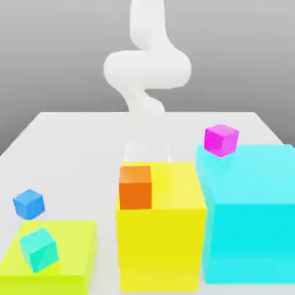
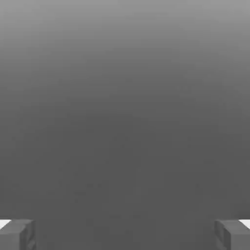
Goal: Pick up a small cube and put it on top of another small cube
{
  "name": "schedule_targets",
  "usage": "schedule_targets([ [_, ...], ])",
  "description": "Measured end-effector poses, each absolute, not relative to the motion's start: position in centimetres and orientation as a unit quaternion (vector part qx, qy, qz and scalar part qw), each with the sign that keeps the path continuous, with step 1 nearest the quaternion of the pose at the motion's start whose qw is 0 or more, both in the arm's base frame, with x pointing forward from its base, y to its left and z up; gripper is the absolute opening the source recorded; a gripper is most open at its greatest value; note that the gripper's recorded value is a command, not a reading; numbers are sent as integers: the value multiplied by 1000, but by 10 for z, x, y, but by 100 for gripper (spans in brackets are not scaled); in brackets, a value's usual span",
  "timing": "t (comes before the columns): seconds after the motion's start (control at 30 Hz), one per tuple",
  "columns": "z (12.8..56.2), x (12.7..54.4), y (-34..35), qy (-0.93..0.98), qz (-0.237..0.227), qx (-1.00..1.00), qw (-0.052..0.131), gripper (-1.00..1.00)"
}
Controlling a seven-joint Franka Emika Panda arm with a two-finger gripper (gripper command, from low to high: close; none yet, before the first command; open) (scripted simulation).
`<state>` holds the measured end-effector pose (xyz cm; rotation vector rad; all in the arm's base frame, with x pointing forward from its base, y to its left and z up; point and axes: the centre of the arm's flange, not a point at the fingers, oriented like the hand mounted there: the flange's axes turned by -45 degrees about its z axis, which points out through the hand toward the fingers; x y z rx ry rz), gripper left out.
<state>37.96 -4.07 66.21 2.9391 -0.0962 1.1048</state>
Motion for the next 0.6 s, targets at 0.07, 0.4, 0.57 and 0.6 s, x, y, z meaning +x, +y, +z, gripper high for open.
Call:
schedule_targets([
  [0.07,617,401,-77,-52,319,946,2,0],
  [0.4,392,392,-237,-166,162,973,5,0],
  [0.57,287,328,-293,-225,82,971,3,0],
  [0.6,268,306,-308,-246,65,967,3,0],
])
